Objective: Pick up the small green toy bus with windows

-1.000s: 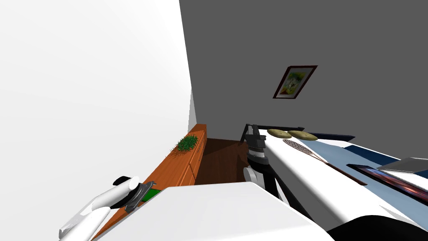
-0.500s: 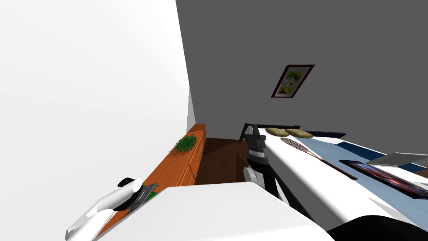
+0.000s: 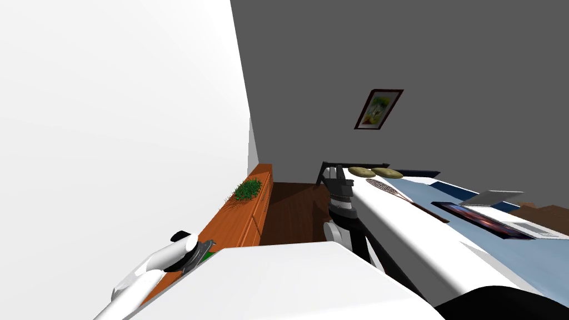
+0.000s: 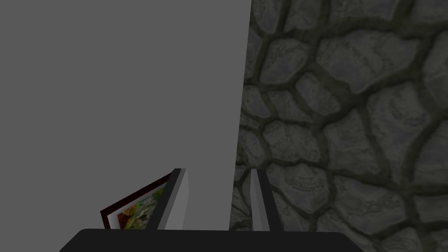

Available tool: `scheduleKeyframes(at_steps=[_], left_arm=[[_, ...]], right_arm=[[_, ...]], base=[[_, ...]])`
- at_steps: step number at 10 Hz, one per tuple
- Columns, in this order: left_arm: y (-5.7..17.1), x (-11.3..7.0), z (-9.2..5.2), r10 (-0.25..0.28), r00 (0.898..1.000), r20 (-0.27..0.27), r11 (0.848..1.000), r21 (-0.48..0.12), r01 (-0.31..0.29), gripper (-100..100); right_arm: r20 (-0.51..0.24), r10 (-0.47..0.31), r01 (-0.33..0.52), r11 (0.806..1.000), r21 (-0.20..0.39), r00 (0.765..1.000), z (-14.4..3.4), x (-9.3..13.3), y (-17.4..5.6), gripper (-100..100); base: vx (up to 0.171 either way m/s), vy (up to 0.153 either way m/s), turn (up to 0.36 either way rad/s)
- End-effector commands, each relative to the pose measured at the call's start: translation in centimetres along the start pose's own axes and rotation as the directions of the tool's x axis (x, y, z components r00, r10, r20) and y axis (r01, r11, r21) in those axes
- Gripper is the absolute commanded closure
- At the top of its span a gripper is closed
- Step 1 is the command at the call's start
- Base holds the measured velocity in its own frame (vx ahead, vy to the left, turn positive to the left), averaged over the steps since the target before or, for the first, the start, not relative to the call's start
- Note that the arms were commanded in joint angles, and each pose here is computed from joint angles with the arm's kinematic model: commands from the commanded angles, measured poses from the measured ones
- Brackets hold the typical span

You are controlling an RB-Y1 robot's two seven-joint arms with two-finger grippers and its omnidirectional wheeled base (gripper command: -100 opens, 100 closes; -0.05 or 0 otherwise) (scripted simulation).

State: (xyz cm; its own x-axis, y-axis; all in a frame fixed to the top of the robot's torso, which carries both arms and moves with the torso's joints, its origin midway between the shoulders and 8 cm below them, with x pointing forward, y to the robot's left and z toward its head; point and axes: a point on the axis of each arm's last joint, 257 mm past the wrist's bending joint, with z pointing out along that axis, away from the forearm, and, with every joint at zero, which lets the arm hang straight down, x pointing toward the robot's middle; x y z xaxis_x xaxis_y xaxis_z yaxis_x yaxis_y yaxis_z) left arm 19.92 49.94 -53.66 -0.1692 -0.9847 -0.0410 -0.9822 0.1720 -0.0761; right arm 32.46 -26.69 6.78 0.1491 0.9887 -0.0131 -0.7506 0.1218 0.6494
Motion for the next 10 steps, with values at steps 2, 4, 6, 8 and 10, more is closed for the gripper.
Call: scheduleKeyframes(at_steps=[2, 4, 6, 8, 10], left_arm=[[-0.6, 0.5, 0.5, -0.028, 1.000, 0.002, 1.000, 0.001, 0.028, -100], [-1.3, 1.3, 1.0, -0.041, 0.999, 0.004, 0.999, 0.001, 0.041, -100], [-1.6, 1.7, 1.3, -0.058, 0.998, 0.005, 0.998, 0.001, 0.058, -100], [-1.6, 1.7, 1.3, -0.054, 0.999, 0.005, 0.999, 0.001, 0.054, 100], [-1.5, 1.7, 1.3, -0.056, 0.998, 0.004, 0.998, 0.000, 0.056, 100]], right_arm=[[0.000, 0.000, 0.000, 1.000, 0.000, 1.000, 0.0, 0.0, 0.0, 0], [0.000, 0.000, 0.000, 1.000, 0.000, 1.000, 0.0, 0.0, 0.0, 0], [0.000, 0.000, 0.000, 1.000, 0.000, 1.000, 0.0, 0.0, 0.0, 0], [0.000, 0.000, 0.000, 1.000, 0.000, 1.000, 0.0, 0.0, 0.0, 0], [0.000, 0.000, 0.000, 1.000, 0.000, 1.000, 0.0, 0.0, 0.0, 0]], base=[[-0.059, 0.039, -0.049], [-0.069, 0.054, -0.098], [-0.075, 0.050, -0.079], [-0.013, 0.009, 0.000], [0.000, 0.000, 0.000]])
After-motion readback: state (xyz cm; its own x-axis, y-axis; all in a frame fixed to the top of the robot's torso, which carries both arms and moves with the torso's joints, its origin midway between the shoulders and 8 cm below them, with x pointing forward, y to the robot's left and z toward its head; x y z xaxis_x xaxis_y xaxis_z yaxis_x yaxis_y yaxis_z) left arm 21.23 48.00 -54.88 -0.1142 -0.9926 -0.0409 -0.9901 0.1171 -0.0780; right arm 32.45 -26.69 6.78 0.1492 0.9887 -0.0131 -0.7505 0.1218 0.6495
